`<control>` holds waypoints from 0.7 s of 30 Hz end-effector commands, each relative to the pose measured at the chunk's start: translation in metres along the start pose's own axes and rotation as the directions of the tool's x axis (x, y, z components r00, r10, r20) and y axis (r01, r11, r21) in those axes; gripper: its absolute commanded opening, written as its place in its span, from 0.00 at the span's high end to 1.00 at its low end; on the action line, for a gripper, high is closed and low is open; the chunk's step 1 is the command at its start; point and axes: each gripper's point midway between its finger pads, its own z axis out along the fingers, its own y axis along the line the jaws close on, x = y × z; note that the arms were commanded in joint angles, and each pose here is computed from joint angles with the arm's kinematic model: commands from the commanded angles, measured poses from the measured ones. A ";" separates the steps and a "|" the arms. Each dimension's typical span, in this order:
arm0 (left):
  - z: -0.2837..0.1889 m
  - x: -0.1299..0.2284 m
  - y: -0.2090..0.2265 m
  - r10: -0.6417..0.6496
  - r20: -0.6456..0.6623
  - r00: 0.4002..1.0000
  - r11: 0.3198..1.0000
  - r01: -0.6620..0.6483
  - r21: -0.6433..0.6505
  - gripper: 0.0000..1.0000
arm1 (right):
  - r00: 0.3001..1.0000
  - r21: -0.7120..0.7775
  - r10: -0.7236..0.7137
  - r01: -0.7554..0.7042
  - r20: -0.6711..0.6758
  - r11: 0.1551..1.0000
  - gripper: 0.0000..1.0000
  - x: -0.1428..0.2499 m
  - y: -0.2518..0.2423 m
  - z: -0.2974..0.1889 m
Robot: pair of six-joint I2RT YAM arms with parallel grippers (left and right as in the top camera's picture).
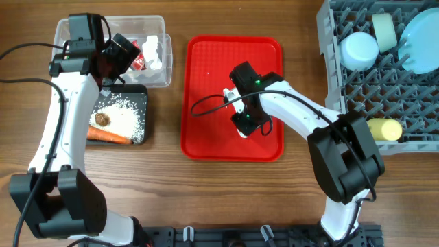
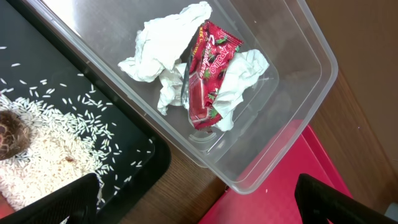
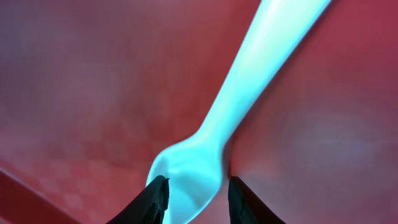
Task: Sort waste into correct bins and load items into the dishwasher rack
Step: 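Lower the right gripper and grasp the white spoon handle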
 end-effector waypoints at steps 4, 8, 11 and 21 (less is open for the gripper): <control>-0.006 -0.004 -0.004 -0.015 0.011 1.000 1.000 0.015 0.020 0.00 | 1.000 -0.102 0.022 -0.024 -0.020 0.994 0.61 0.006 0.016 0.006; -0.006 -0.004 -0.004 -0.015 0.011 1.000 1.000 0.015 0.020 0.00 | 0.999 -0.148 0.036 -0.040 -0.028 0.988 0.61 0.008 0.024 0.006; -0.006 -0.004 -0.004 -0.015 0.011 1.000 1.000 0.015 0.020 0.00 | 0.997 -0.147 0.060 -0.066 -0.043 0.987 0.74 0.012 0.024 0.008; -0.006 -0.004 -0.004 -0.015 0.011 1.000 1.000 0.015 0.020 0.00 | 0.987 -0.145 0.151 -0.158 -0.054 0.977 0.94 0.020 0.009 0.014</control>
